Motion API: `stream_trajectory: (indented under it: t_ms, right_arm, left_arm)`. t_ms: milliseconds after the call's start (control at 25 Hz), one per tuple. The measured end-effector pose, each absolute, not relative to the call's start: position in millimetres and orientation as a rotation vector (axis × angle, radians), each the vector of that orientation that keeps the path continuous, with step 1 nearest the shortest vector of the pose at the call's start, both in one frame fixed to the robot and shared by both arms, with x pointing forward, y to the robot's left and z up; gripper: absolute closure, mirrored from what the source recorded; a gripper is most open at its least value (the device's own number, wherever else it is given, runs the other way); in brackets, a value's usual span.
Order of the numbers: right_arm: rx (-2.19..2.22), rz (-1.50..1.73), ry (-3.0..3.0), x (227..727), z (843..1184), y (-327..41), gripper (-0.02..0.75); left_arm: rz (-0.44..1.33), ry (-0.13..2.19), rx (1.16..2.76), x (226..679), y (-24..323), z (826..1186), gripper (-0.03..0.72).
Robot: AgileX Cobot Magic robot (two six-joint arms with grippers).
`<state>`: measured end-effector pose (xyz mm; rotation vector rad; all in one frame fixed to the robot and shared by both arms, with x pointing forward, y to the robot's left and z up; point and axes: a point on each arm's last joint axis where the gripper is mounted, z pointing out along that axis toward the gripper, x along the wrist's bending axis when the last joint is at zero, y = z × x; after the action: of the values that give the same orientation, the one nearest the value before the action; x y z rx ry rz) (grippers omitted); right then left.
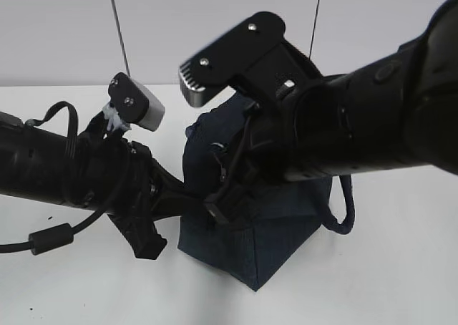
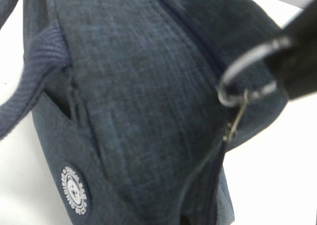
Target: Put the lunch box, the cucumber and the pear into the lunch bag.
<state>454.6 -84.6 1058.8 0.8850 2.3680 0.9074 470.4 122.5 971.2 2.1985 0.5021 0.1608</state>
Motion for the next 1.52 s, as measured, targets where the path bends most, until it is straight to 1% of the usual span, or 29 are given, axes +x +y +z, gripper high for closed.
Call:
stream_trajectory:
  t_ms: [160, 320, 520, 800, 960, 1080, 1240, 1320, 1520]
  right_arm:
    - [0.865, 0.866, 2.348, 458, 1071, -86, 0.732]
    - [0.868, 0.827, 2.317, 461, 1073, -89, 0.732]
    - [0.962, 0.831, 2.224, 469, 1076, -96, 0.732]
    - [1.104, 0.869, 2.110, 493, 1080, -121, 0.732]
    - [1.179, 0.891, 2.029, 509, 1088, -138, 0.732]
    - [1.221, 0.885, 1.992, 524, 1091, -143, 0.732]
    - [1.272, 0.836, 1.971, 549, 1082, -148, 0.732]
    - [1.327, 0.816, 1.961, 563, 1072, -154, 0.732]
    - [1.504, 0.760, 1.955, 586, 1044, -179, 0.732]
  left_arm:
    - [0.153, 0.489, 2.206, 470, 122, 971, 0.694]
    - [0.138, 0.495, 2.207, 468, 122, 970, 0.694]
    - [0.095, 0.536, 2.220, 460, 127, 960, 0.694]
    - [0.073, 0.546, 2.208, 458, 126, 959, 0.695]
    - [0.058, 0.550, 2.216, 455, 128, 956, 0.696]
    - [0.056, 0.551, 2.216, 455, 128, 956, 0.697]
    - [0.055, 0.554, 2.217, 454, 129, 955, 0.697]
    - [0.065, 0.556, 2.218, 454, 129, 956, 0.697]
    - [0.096, 0.595, 2.210, 456, 131, 956, 0.697]
